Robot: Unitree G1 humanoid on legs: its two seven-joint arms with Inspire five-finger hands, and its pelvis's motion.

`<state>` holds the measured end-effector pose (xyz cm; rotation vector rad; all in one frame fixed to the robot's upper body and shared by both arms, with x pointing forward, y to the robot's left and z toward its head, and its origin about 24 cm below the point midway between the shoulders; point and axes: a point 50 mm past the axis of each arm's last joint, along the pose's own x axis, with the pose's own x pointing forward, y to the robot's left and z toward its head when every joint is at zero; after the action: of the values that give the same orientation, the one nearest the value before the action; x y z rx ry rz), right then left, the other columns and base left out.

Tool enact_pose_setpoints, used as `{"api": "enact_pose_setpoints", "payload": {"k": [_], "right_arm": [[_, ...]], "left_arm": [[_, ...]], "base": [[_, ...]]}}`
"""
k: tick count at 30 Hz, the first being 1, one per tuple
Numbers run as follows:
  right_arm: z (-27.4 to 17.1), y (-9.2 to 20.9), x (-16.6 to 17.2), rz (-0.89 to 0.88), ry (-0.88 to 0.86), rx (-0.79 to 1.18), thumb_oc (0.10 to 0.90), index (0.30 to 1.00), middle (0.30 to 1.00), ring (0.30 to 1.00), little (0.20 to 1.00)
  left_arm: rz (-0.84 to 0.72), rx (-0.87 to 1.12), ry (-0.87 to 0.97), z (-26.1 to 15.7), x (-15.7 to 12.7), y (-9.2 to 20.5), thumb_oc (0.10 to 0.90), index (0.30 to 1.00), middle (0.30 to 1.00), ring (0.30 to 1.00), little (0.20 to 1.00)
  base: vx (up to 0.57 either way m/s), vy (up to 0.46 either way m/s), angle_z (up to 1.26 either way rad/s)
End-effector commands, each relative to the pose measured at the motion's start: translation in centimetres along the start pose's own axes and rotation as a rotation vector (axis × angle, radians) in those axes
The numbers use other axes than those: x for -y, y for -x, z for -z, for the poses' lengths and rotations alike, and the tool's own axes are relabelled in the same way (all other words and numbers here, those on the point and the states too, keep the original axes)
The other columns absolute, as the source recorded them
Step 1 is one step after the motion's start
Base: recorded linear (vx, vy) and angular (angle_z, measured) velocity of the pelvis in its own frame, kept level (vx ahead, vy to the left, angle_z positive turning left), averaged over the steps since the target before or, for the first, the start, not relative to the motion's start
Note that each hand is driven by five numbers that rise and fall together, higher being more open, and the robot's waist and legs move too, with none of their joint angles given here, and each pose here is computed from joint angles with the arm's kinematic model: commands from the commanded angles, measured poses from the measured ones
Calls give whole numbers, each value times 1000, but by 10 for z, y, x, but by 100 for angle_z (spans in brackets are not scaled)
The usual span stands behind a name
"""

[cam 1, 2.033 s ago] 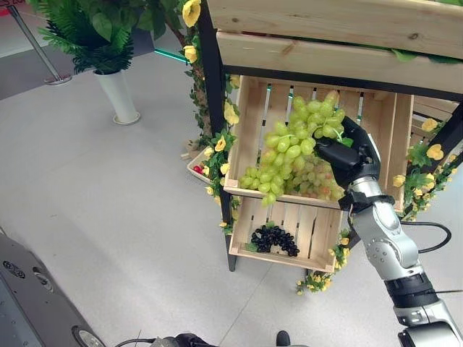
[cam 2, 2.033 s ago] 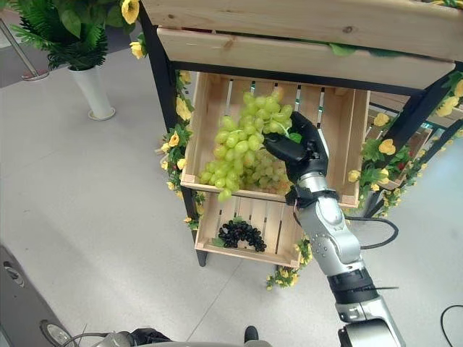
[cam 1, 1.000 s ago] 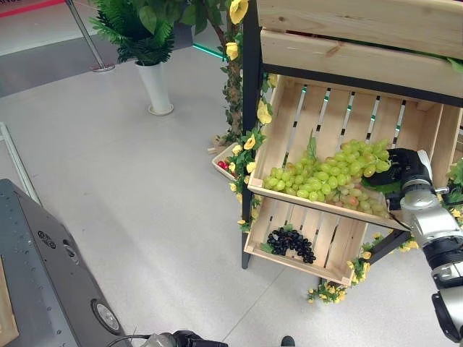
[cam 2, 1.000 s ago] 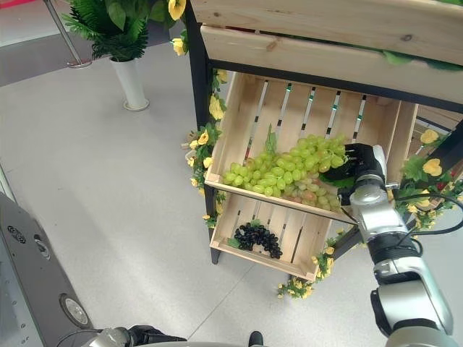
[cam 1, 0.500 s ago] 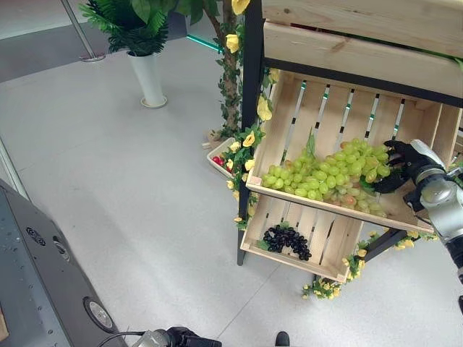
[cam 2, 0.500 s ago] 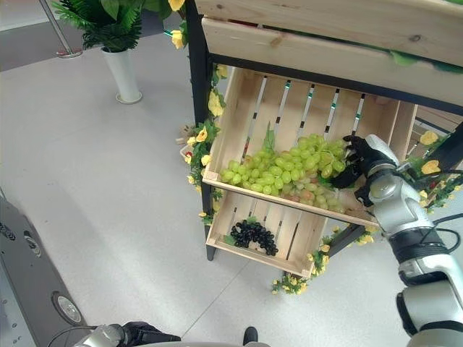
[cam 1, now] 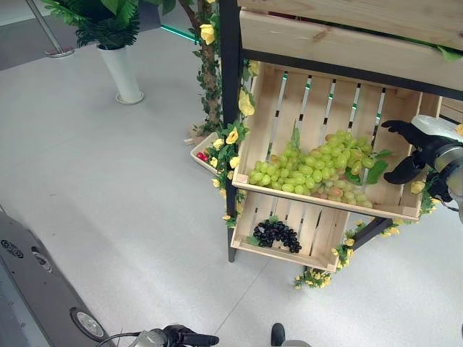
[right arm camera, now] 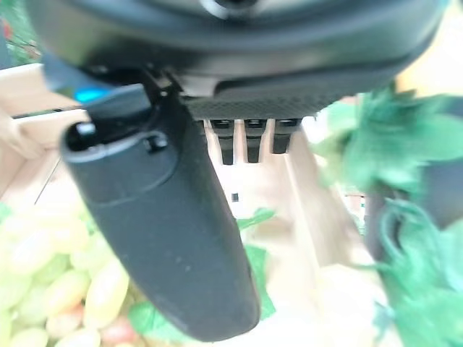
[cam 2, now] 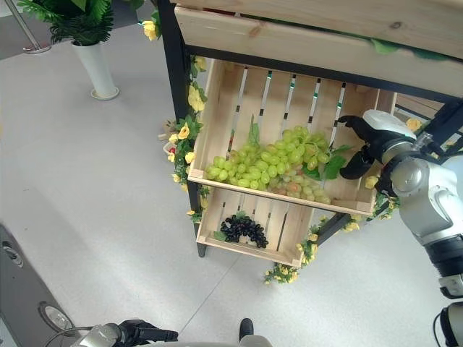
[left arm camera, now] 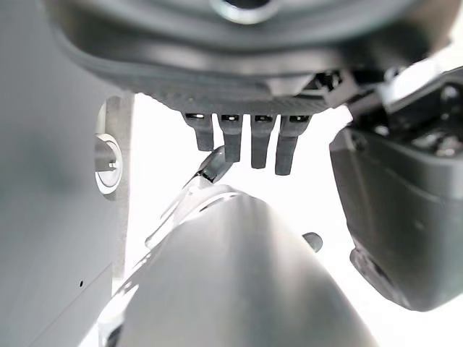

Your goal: Pick up the fruits from the basket on one side to the basket on the other side

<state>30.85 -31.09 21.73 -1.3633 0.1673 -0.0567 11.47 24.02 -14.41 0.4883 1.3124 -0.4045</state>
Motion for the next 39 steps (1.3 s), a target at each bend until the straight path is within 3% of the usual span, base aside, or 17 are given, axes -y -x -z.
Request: {"api": "enact_pose_setpoints", "payload": {"k": [1,4,10,18,19,25,32,34,39], "right_arm": [[-3,18,69,275,-129,66,800,900,900,900,900],[-13,22,64,250,-312,168,800,900,900,900,900],[-40,25,10,43,-785,440,800,900,900,900,900],[-74,42,-15,-48,-1225,786,800,900,900,900,900],[-81,47,-22,-78,-1340,848,800,900,900,900,900],[-107,58,-54,-278,-1652,1018,800,900,900,900,900],[-126,59,-76,-279,-1777,1097,800,900,900,900,900],[-127,58,-76,-242,-1737,1083,800,900,900,900,900],[-100,47,-66,24,-1429,846,800,900,900,900,900]], "left_arm": [[-44,-38,-38,7,-16,4,800,900,900,900,900],[-44,-38,-30,7,-17,4,800,900,900,900,900],[-41,-33,-14,9,-15,2,800,900,900,900,900],[-32,-26,6,12,-3,-3,800,900,900,900,900],[-29,-24,11,11,1,-5,800,900,900,900,900],[-23,-19,18,7,10,-8,800,900,900,900,900],[-13,-11,24,3,19,-10,800,900,900,900,900],[-14,-11,24,2,20,-11,800,900,900,900,900],[-32,-14,52,1,16,-10,800,900,900,900,900]], "base": [[0,15,-12],[1,18,-9],[3,7,-2],[1,6,-1],[0,0,0],[0,11,0],[-3,21,2],[-11,11,2],[-14,12,4]]}}
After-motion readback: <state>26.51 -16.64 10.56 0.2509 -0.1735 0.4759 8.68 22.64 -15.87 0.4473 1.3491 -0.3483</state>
